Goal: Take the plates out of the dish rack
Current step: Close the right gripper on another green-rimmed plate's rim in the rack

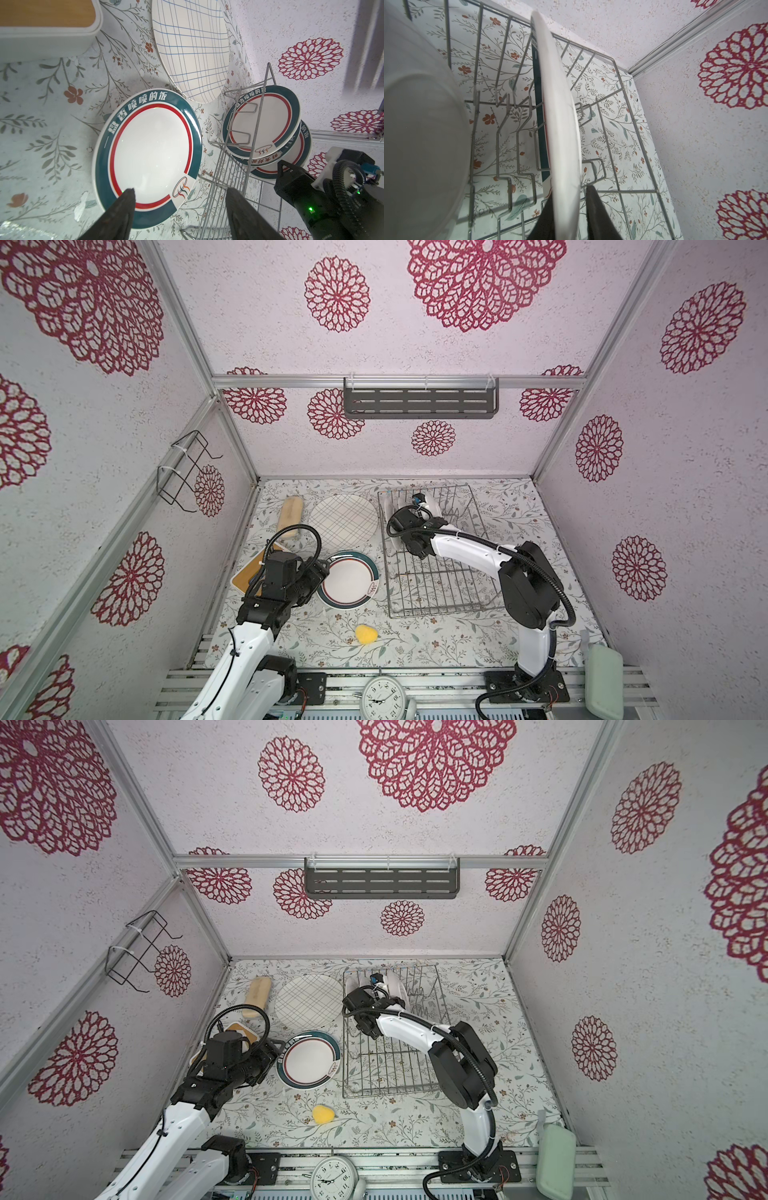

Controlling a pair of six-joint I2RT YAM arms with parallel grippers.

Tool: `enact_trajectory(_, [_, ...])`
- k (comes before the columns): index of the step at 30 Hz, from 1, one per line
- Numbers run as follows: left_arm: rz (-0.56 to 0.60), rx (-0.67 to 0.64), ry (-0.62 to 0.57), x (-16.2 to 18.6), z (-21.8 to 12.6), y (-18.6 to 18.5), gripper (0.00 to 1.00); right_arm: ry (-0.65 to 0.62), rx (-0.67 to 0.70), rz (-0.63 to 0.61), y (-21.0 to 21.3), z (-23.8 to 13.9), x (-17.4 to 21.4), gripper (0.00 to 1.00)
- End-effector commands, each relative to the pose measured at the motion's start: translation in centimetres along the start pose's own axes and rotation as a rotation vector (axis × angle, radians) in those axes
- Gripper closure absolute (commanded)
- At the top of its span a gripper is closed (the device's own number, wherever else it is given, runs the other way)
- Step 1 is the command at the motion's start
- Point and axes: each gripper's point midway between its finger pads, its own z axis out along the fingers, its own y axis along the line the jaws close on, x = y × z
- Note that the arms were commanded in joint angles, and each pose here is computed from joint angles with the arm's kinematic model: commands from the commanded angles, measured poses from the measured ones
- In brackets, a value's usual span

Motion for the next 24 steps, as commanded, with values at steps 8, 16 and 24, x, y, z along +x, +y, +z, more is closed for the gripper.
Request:
enact_trajectory(8, [0.036,0.058,-0.008,-0.8,-0.1,-2.6,0.27,-0.038,0.055,0.007,-1.1,-0.7,-1.6,0.84])
enact_trajectory(16, [0.044,0.066,-0.001,-0.6,0.2,-3.0,0.27,-0.057,0.101,0.009,-1.8,-1.0,-2.0,0.94])
enact_trajectory(24, [0.050,0.071,0.003,-0.5,0.3,-3.3,0.27,-0.078,0.164,0.029,-2.8,-1.3,-2.6,1.00])
